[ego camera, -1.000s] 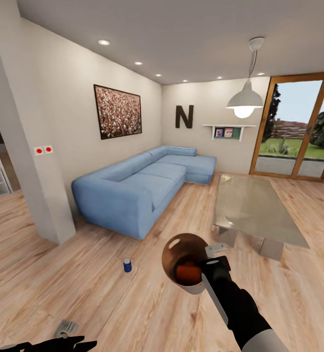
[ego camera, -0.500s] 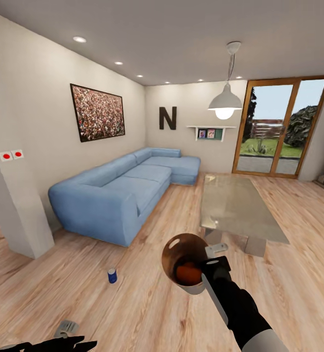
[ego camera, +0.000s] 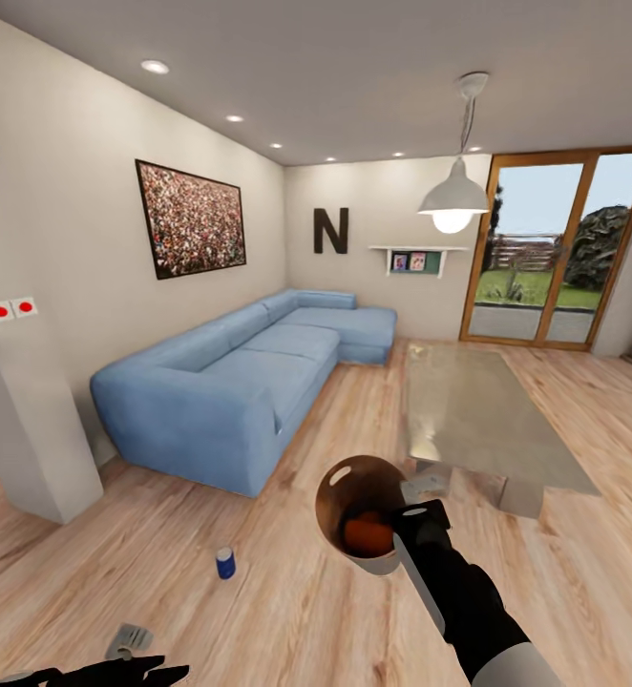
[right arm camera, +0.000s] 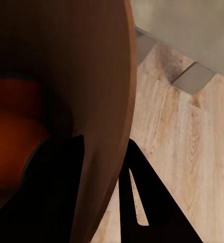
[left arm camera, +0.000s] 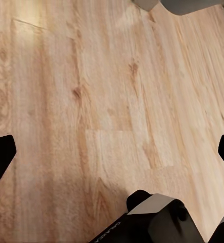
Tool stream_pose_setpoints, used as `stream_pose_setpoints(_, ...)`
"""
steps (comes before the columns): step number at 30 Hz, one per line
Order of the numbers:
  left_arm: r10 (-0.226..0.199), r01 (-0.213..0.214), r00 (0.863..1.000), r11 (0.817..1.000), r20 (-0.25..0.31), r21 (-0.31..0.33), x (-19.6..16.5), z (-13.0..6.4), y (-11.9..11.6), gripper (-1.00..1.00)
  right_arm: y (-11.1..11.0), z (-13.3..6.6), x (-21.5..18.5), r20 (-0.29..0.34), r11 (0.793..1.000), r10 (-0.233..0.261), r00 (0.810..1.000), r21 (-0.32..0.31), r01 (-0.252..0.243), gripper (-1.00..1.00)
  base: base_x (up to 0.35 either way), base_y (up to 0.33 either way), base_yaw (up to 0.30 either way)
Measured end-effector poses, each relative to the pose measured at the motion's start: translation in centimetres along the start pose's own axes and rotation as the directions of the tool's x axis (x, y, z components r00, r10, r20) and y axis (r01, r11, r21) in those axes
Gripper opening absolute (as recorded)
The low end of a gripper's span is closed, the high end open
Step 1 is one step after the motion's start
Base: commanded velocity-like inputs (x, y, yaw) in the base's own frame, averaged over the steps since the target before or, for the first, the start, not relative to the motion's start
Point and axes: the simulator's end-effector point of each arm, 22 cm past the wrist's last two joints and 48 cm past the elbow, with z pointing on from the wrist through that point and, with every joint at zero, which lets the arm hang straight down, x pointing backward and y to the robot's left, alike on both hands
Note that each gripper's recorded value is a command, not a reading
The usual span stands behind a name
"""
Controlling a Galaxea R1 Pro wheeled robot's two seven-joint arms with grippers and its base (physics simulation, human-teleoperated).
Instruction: Put the three can of soda from the living room inside the tash can in the kitchen.
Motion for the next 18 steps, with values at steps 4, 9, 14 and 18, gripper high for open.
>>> stream_pose_setpoints(4,-0.001,0.001,1.0,1.0,0.0,0.0,0.01,-0.01,0.02,1.0,0.0,0.0,-0.01,0.0,1.0,0.0,1.0,0.0,0.0,-1.0,0.234,0.251,-0.023)
stream_pose_setpoints(9,0.001,-0.001,1.0,1.0,0.002,0.0,-0.08,-0.05,-0.02,1.0,-0.09,-0.11,-0.14,0.004,1.0,-0.001,1.0,0.002,0.001,-1.0,0.181,0.274,-0.149)
stream_pose_setpoints(14,0.004,-0.004,1.0,1.0,0.005,0.0,-0.24,-0.11,-0.1,1.0,-0.13,-0.26,-0.33,0.008,1.0,0.002,1.0,0.001,-0.002,-1.0,0.128,0.293,-0.203)
stream_pose_setpoints(18,0.007,-0.007,1.0,1.0,0.008,0.0,-0.38,-0.16,-0.16,1.0,-0.27,-0.4,-0.48,0.012,1.0,0.001,1.0,0.005,-0.001,-1.0,0.115,0.289,-0.213)
